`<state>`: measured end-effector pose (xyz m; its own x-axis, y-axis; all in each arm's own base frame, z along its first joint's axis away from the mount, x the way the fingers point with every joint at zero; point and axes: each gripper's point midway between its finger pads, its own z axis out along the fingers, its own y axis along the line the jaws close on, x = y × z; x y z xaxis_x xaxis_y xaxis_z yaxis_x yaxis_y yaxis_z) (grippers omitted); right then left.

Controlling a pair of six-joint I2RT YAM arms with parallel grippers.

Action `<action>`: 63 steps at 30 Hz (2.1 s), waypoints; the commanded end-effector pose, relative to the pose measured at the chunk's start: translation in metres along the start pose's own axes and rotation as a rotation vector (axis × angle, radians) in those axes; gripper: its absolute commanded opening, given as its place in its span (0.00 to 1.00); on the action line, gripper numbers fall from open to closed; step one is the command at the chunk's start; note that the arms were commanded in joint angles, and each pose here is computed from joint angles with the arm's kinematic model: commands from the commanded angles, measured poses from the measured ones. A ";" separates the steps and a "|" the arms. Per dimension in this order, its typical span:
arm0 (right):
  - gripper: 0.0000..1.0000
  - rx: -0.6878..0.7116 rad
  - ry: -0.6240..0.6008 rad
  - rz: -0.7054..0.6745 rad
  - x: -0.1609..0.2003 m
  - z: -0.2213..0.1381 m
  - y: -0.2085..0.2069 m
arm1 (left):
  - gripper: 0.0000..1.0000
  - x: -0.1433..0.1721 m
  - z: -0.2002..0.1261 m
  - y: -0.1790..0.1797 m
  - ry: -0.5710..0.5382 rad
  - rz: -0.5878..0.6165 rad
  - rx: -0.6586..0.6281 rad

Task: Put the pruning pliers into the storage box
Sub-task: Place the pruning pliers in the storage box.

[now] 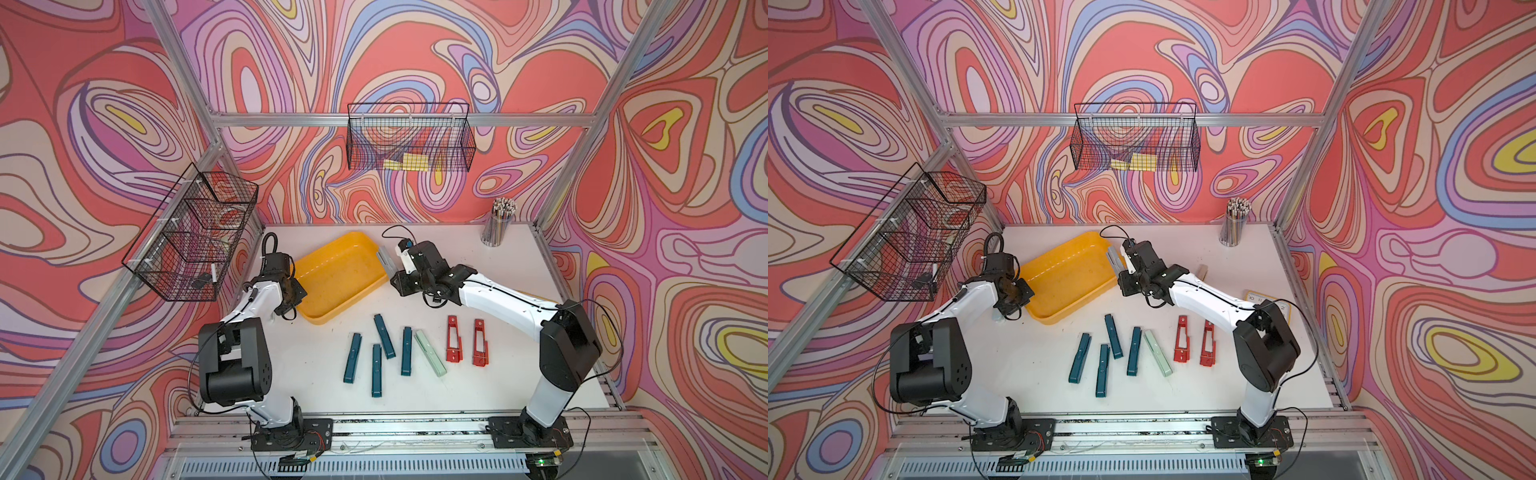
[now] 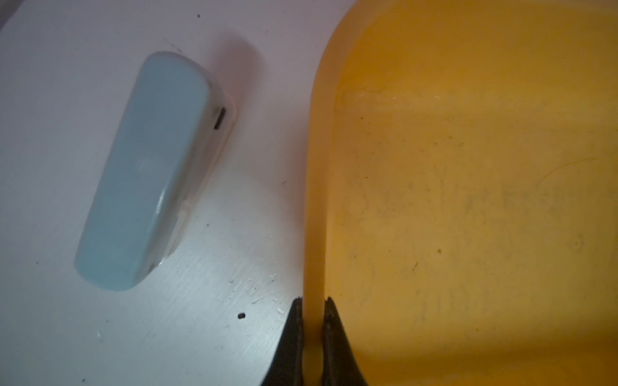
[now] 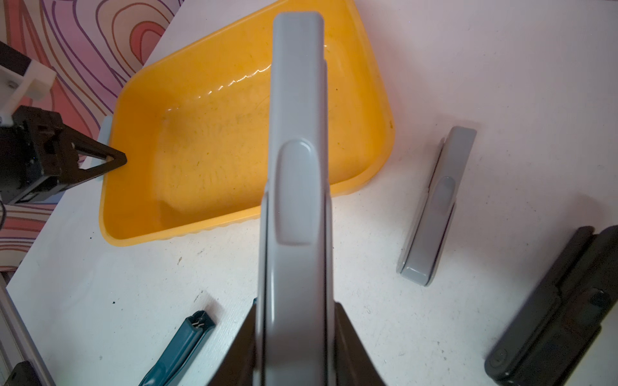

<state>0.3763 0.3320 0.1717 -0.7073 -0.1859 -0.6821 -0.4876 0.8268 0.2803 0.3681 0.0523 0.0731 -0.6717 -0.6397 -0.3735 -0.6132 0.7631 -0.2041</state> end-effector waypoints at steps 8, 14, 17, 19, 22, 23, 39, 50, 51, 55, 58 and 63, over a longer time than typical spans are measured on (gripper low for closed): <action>0.00 -0.063 -0.043 0.001 -0.018 -0.008 0.018 | 0.00 0.023 -0.003 -0.039 0.068 0.133 0.037; 0.00 -0.080 -0.050 0.000 -0.023 -0.009 0.022 | 0.00 0.030 -0.002 -0.036 0.078 0.154 0.025; 0.00 -0.089 -0.013 0.006 -0.014 0.009 0.022 | 0.01 0.032 -0.002 -0.033 0.079 0.156 0.019; 0.00 -0.097 -0.006 0.007 -0.015 0.016 0.024 | 0.08 0.031 -0.002 -0.032 0.077 0.163 0.013; 0.00 -0.104 0.010 0.004 -0.013 0.026 0.027 | 0.24 0.030 -0.004 -0.032 0.073 0.170 0.011; 0.00 -0.106 0.008 0.002 -0.014 0.027 0.029 | 0.31 0.030 -0.005 -0.032 0.071 0.171 0.012; 0.00 -0.130 0.054 -0.037 -0.018 0.094 0.071 | 0.82 0.014 -0.071 -0.036 -0.043 0.179 0.086; 0.00 -0.142 0.076 -0.036 -0.011 0.143 0.107 | 0.93 0.031 -0.095 -0.030 -0.033 0.154 0.145; 0.00 -0.148 0.074 -0.031 -0.011 0.145 0.109 | 0.93 0.034 -0.096 -0.034 -0.020 0.154 0.175; 0.00 -0.172 0.089 -0.009 -0.006 0.157 0.116 | 0.94 0.046 -0.102 -0.046 0.021 0.163 0.271; 0.00 -0.206 0.101 0.011 0.001 0.165 0.121 | 0.94 0.054 -0.111 -0.053 0.047 0.177 0.337; 0.00 -0.247 0.118 0.041 0.009 0.176 0.127 | 0.94 0.062 -0.119 -0.052 0.069 0.192 0.357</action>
<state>0.3968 0.5161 0.0830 -0.7698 -0.2542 -0.5855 -0.5594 0.7104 0.4271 0.3211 -0.0317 0.1670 -0.7681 -0.4927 -0.4091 -0.3185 0.8481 -0.4234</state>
